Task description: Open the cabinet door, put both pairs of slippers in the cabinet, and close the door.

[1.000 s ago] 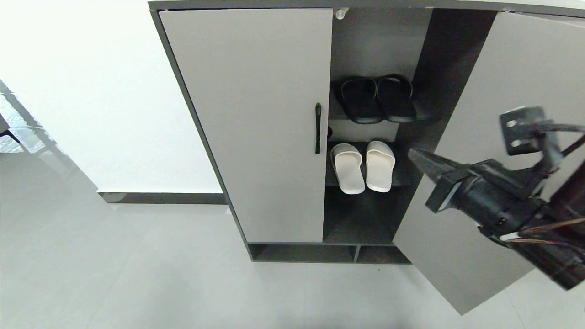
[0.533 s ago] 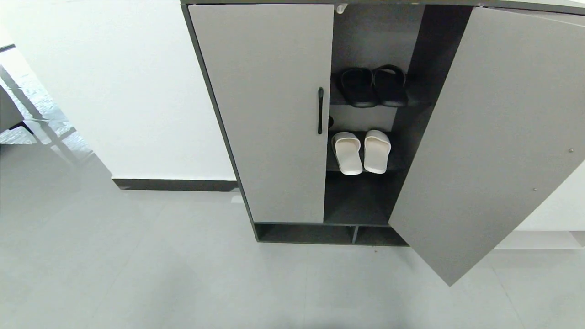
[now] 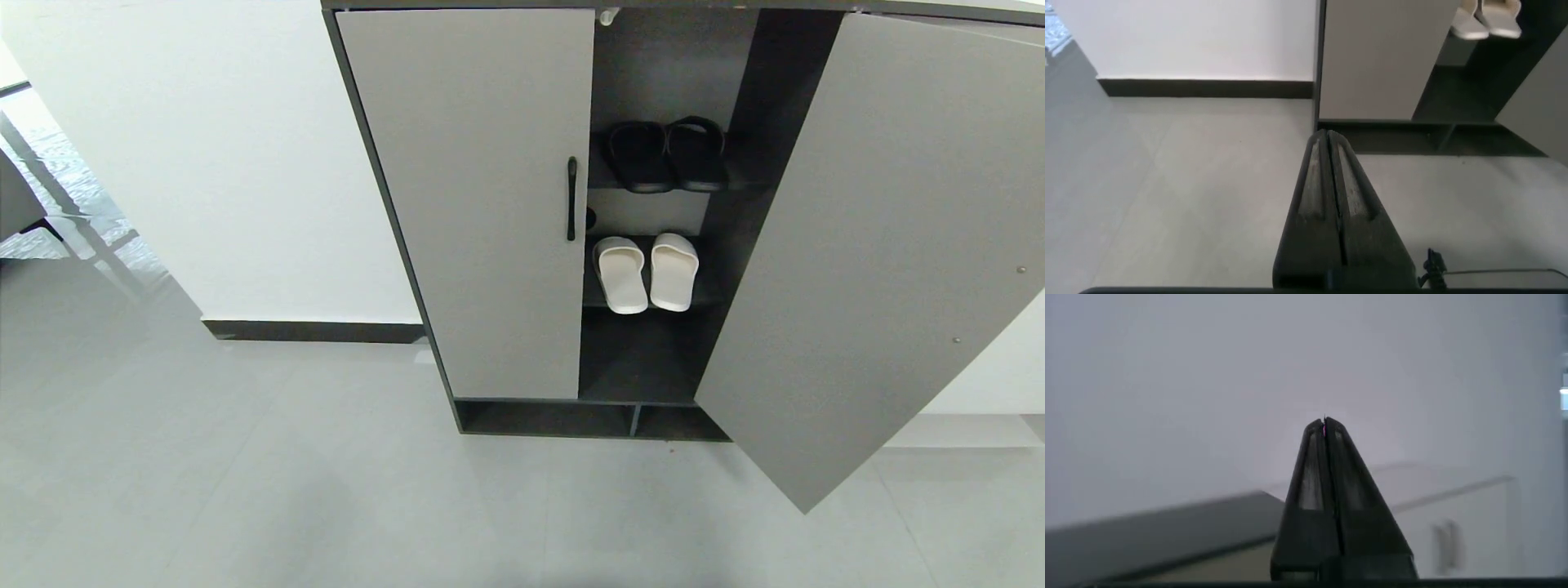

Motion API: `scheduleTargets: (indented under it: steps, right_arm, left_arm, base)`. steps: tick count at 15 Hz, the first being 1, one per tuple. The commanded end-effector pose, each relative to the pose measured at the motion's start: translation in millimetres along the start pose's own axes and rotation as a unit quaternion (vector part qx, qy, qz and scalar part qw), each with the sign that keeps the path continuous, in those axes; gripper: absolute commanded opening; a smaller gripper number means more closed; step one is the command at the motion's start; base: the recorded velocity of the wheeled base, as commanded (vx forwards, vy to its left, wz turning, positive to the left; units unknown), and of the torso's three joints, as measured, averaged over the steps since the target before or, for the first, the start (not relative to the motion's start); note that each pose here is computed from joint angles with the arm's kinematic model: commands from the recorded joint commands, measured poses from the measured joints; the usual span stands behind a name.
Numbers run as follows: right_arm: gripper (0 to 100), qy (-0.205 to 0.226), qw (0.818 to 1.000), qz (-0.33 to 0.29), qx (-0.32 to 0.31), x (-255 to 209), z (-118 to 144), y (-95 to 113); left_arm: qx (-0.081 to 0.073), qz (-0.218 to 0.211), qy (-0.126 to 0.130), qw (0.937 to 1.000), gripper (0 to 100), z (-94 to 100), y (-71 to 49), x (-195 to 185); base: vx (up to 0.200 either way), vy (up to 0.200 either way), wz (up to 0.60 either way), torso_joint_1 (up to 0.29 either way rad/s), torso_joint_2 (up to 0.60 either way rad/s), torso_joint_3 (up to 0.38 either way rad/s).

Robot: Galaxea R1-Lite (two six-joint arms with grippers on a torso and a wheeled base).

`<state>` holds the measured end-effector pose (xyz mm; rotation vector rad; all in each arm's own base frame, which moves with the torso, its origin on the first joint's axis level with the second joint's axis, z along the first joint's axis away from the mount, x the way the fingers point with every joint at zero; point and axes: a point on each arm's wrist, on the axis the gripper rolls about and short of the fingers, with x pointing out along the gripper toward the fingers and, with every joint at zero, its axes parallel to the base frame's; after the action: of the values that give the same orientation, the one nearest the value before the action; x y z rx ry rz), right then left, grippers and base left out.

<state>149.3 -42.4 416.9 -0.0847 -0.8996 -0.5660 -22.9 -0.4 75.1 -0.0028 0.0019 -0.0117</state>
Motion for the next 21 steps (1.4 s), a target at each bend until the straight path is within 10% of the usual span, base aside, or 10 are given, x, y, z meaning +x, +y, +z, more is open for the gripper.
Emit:
scheduleTargets:
  steps: [1,4,15,21]
  right_arm:
    - [0,0.115,0.987,-0.030,-0.107,-0.4,-76.0,-22.0]
    - [0,0.220,0.966,0.064,-0.119,-28.3,-130.5,-23.7]
    - [0,0.329,0.885,0.321,0.072,-67.3,-166.8,-27.8]
    - [0,0.395,0.715,0.525,0.240,-130.2,-150.5,-26.0]
  left_arm:
    - [0.000,0.000,0.001,1.0000,0,0.0,0.0,0.1]
    - [0.000,0.000,0.001,1.0000,0,0.0,0.0,0.1]
    - [0.000,0.000,0.001,1.0000,0,0.0,0.0,0.1]
    - [0.000,0.000,0.000,1.0000,0,0.2,0.0,0.1]
  base:
    - [0.000,0.000,0.00,0.000,0.00,0.000]
    - [0.000,0.000,0.00,0.000,0.00,0.000]
    - [0.000,0.000,0.00,0.000,0.00,0.000]
    - [0.000,0.000,0.00,0.000,0.00,0.000]
